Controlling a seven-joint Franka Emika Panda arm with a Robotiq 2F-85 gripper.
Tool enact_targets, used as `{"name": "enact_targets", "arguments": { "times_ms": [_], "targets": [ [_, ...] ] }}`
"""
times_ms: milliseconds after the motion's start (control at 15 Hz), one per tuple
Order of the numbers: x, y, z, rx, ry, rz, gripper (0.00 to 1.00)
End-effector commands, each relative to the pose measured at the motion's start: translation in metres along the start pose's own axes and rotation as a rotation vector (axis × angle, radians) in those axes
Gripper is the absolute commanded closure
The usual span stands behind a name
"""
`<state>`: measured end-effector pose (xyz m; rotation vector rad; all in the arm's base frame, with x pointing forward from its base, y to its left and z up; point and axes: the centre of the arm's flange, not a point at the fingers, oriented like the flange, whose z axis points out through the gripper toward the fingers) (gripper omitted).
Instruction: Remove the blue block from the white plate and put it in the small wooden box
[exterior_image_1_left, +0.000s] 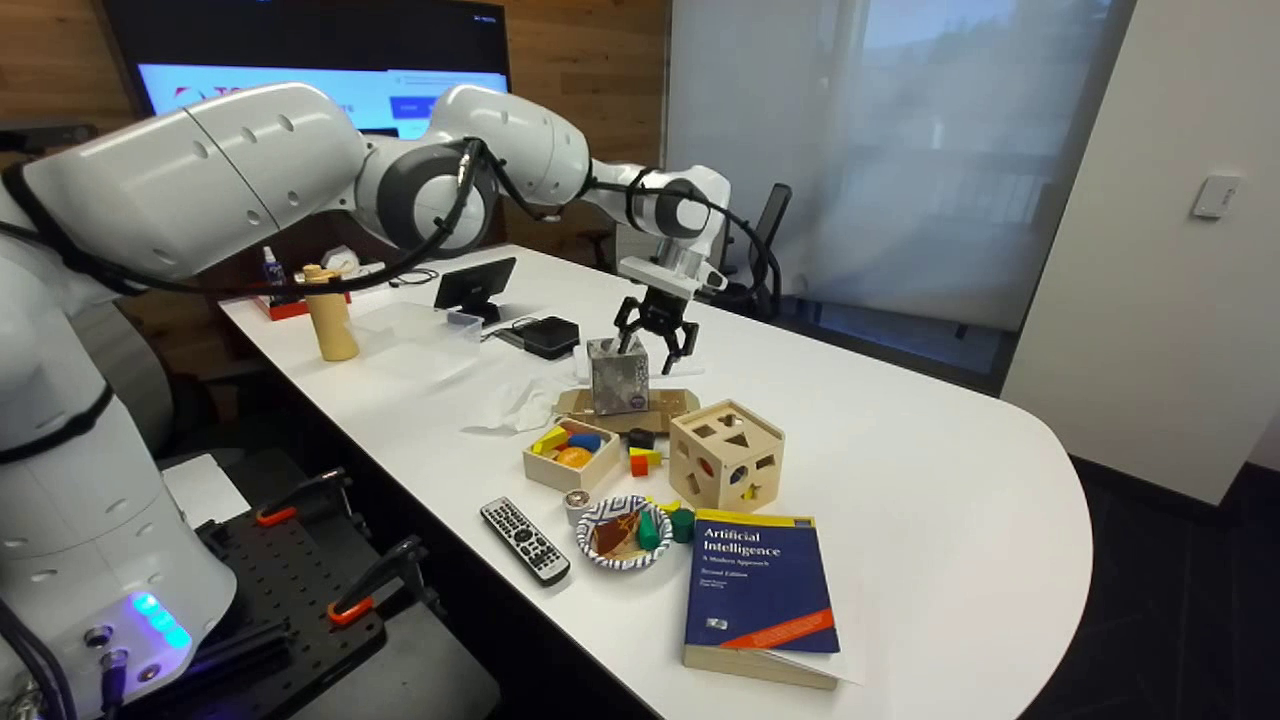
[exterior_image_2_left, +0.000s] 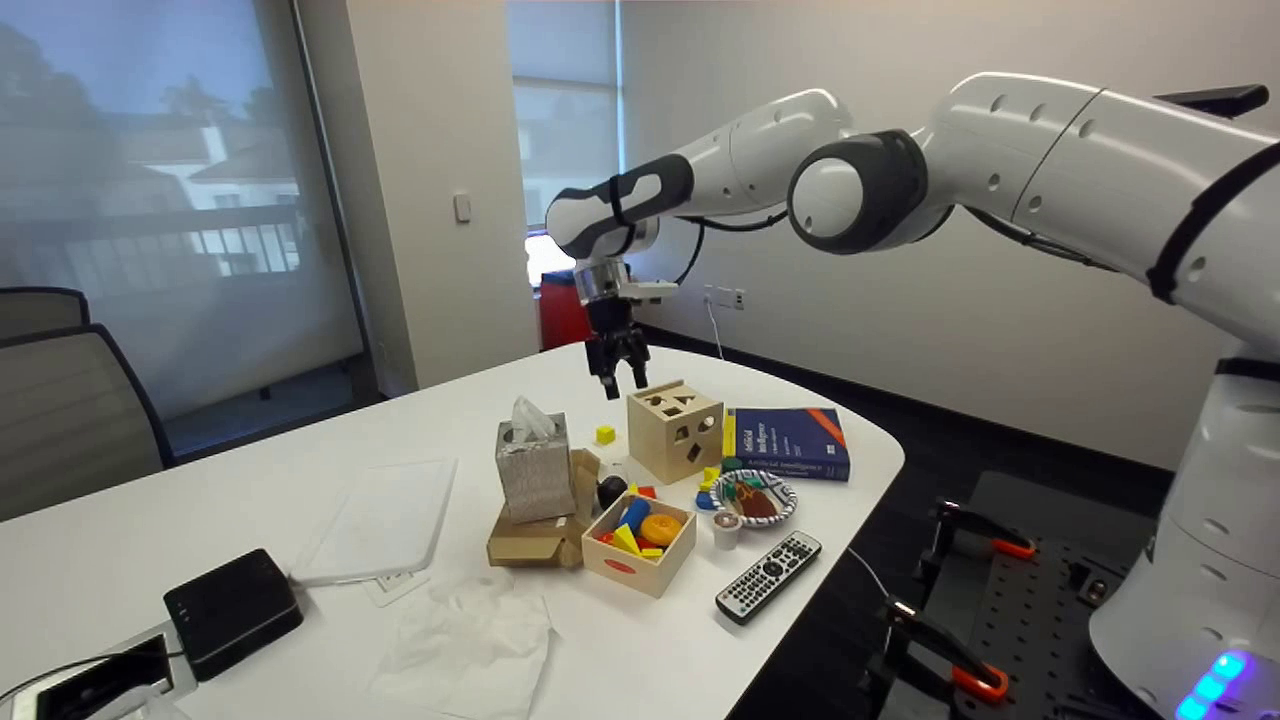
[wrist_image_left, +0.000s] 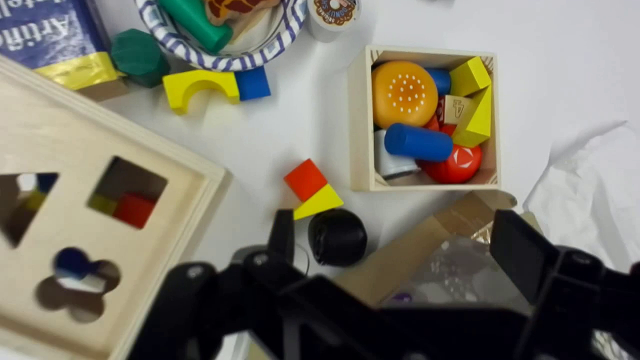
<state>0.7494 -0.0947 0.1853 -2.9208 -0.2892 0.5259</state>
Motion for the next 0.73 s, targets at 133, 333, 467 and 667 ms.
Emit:
{"name": "enact_targets", "arguments": {
  "times_ms": [133, 333, 467, 667],
  "targets": [
    [-0.05, 0.017, -0.064, 0.001, 0.139, 0.079, 0.0],
    [-0.058, 0.03, -0.076, 0.001, 0.165, 0.127, 0.0],
    [-0.06, 0.036, -0.079, -0.001, 0.176, 0.143, 0.0],
    [-0.058, 0.044, -0.078, 0.0, 0.183, 0.177, 0.0]
  ]
}}
